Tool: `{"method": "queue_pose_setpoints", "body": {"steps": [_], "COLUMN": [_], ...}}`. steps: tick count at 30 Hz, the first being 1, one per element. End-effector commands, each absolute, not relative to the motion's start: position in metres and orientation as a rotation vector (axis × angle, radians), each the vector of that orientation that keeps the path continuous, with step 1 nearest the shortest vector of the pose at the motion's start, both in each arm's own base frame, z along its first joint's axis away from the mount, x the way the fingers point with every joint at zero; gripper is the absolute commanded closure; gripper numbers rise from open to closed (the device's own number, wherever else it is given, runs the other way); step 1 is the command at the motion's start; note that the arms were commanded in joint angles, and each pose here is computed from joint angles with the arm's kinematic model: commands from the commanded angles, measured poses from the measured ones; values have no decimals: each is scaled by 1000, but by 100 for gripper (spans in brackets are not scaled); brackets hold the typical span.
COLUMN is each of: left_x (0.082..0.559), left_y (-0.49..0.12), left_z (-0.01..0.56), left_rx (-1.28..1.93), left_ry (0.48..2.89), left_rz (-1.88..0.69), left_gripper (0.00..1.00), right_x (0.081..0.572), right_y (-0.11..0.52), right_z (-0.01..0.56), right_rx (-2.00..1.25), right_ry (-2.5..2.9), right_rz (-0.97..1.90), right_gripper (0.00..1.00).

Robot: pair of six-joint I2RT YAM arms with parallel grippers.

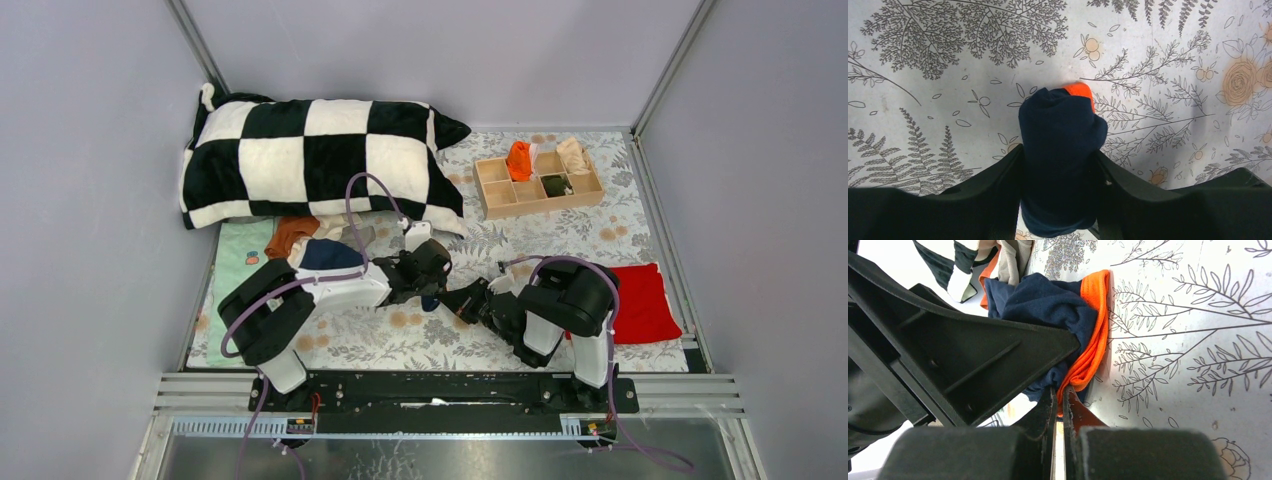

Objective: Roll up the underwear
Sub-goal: Roll the underwear to the center of the board.

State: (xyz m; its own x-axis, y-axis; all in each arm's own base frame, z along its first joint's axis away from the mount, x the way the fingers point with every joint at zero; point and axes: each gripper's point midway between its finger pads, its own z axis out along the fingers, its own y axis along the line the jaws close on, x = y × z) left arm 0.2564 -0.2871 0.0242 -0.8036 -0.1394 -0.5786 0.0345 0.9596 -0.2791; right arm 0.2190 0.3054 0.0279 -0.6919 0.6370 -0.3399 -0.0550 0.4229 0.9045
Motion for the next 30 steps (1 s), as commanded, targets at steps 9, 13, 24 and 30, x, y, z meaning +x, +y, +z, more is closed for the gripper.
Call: {"method": "queue_pose_setpoints", "body": {"steps": [9, 13, 24, 30], "left_x": [269, 266, 254, 259], "left_y": [-272, -263, -236, -249], "left_z": [73, 89, 70, 70], "left_rx": [-104, -112, -157, -134], "left_ry": [2391, 2327, 2315, 2295], "left_rz": [-464, -530, -565, -640], "left_gripper": [26, 18, 29, 31], "right_x": [223, 222, 221, 219], "right_y": [291, 291, 294, 292], "right_z": [8, 8, 8, 5], "right_rx": [537, 545, 546, 549], "right_ry": [2033, 2037, 2047, 2058], "right_rz": [1199, 1201, 1219, 1212], "right_gripper": [100, 100, 100, 100]}}
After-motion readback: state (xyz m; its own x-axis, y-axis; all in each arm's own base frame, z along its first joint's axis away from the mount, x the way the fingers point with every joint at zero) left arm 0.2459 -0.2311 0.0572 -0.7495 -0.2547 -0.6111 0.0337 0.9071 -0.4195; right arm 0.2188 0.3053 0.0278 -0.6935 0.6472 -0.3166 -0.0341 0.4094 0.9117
